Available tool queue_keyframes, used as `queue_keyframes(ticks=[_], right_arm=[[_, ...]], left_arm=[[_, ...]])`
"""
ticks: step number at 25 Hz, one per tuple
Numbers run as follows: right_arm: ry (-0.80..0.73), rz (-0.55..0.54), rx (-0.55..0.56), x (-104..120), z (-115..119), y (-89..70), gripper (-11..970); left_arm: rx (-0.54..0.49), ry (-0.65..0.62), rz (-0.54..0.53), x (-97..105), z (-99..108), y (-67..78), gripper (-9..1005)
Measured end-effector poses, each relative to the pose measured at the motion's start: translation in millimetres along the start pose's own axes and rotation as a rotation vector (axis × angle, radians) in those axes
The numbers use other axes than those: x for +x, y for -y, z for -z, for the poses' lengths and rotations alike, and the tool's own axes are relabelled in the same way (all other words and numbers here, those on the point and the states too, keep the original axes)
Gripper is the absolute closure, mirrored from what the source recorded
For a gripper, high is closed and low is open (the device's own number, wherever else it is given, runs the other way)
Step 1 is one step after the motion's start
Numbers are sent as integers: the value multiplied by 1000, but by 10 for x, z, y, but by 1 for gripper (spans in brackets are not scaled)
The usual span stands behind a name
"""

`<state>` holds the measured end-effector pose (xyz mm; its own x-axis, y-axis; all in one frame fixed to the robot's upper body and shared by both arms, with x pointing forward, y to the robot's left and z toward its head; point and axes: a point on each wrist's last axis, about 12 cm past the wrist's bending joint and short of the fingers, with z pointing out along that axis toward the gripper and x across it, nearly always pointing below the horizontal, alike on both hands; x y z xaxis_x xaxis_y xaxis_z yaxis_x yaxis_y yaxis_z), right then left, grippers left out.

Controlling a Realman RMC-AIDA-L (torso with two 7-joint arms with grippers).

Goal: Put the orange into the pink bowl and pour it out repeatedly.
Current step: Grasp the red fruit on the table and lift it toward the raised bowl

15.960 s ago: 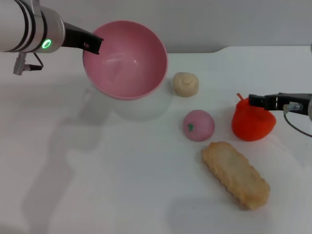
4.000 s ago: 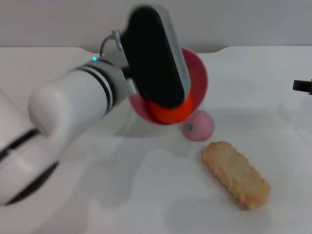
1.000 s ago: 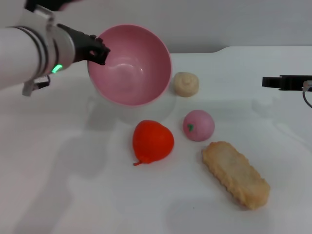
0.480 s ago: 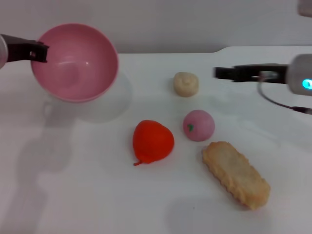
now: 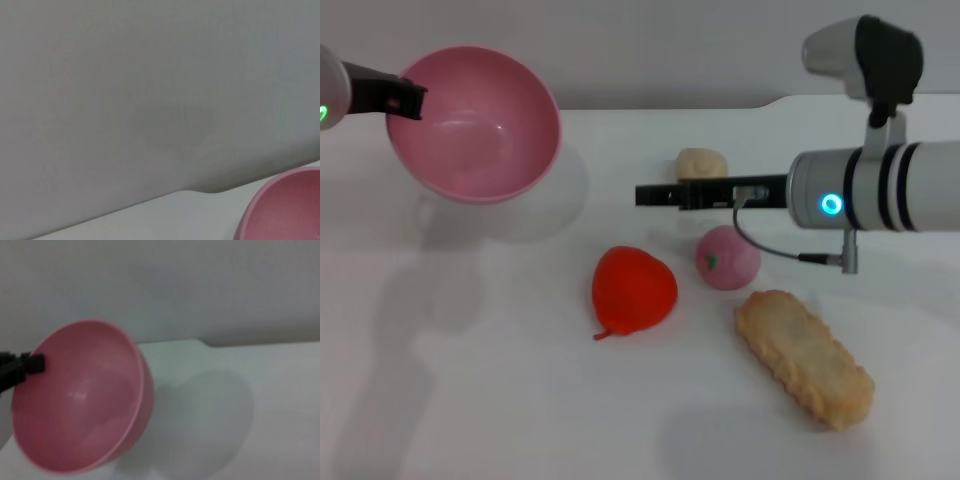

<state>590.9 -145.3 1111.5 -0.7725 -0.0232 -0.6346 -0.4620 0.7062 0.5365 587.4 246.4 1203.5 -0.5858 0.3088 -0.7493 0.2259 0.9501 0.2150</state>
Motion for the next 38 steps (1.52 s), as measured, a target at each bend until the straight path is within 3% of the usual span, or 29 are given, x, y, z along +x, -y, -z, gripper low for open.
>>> queue_keyframes(ticks=[15,38], right_arm=[[-108,-65,-79,216,-275,-63,337],[-141,-26,-22,231,-410,22,375]], left_arm=[[7,-10,-76,-172,-134,107,951],[2,-8,-91,-153,-136,82,950]])
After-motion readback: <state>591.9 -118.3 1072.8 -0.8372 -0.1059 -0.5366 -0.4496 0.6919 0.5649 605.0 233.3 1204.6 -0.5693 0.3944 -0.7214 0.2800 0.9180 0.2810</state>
